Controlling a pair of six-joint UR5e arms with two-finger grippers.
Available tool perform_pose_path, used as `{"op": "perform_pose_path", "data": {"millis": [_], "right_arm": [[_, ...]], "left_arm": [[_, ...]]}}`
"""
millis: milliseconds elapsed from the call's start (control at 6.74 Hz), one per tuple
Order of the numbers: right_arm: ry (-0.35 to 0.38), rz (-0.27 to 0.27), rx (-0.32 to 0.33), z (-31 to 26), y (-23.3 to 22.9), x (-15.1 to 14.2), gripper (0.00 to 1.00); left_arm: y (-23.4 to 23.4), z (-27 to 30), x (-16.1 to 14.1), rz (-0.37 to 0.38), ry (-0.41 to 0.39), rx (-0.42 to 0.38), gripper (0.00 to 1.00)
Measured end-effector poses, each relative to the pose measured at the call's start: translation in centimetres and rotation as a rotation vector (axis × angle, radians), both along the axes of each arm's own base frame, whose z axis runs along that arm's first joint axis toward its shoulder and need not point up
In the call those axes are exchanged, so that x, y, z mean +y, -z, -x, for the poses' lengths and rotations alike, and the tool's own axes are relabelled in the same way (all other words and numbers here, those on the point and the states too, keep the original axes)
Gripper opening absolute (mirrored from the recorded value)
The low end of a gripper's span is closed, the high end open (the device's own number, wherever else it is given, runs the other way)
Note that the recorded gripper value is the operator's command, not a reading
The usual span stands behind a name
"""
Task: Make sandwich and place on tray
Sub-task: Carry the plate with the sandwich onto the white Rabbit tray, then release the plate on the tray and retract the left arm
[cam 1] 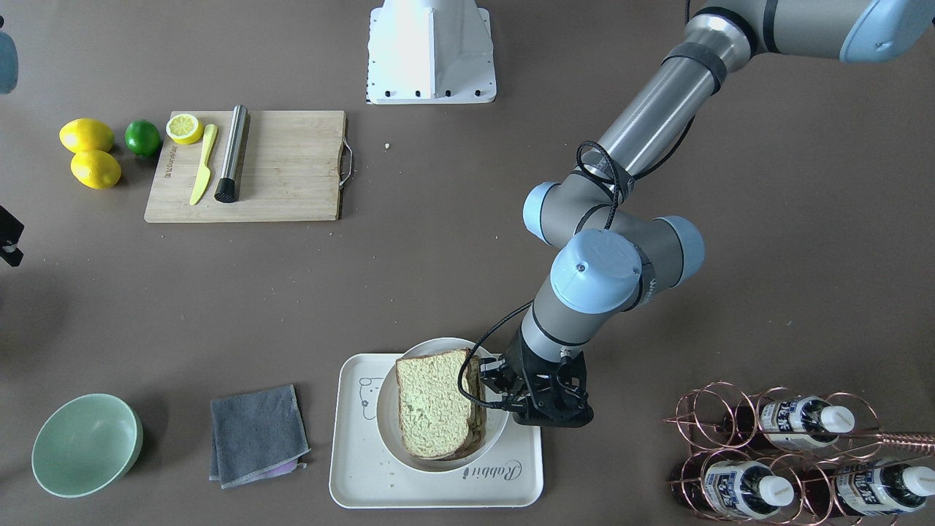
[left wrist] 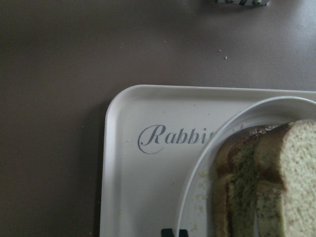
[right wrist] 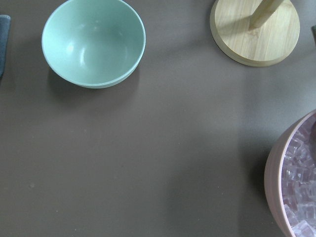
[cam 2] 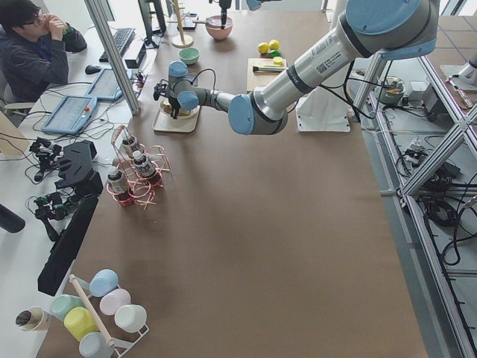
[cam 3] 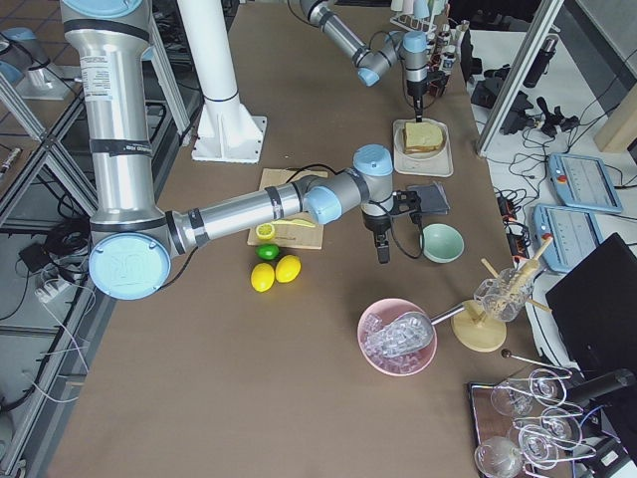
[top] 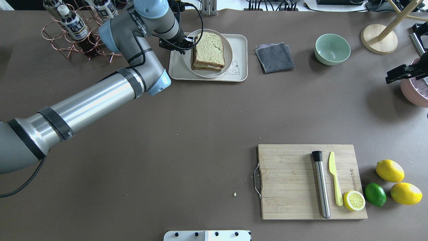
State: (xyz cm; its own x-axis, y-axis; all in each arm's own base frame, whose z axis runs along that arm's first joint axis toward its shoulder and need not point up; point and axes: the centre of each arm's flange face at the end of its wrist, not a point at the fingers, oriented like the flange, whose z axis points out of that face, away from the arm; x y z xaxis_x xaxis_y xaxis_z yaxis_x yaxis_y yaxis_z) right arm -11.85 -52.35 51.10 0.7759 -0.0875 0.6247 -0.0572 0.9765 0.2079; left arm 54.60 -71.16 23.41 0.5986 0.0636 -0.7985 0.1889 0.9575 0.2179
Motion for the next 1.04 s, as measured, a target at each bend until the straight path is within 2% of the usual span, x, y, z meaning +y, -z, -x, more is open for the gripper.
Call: {"op": "perform_pose_path", "data": {"millis": [297, 594, 742, 1039], "right_arm": [[0.024, 0.012, 0.020, -0.2, -2.0, -0.1, 1.00], [0.040, 0.033, 0.017, -0.6, -3.4, -0.1, 1.00], [0.048, 0.046, -0.009, -1.9, -3.9, 0.1, 1.00], [0.076, 0.048, -0.056, -7.2, -6.6, 2.1, 1.00]], "left_arm": [[2.2, -1.2, 0.9, -0.054, 0.019, 0.006, 0.98], [3.0, 1.8, 1.2, -0.097, 0.051, 0.040, 0.98], [3.5, 4.5, 2.4, -0.111, 0.063, 0.055, 0.98], [4.0, 11.1, 7.1, -0.074, 0.016, 0.083, 0.98]]}}
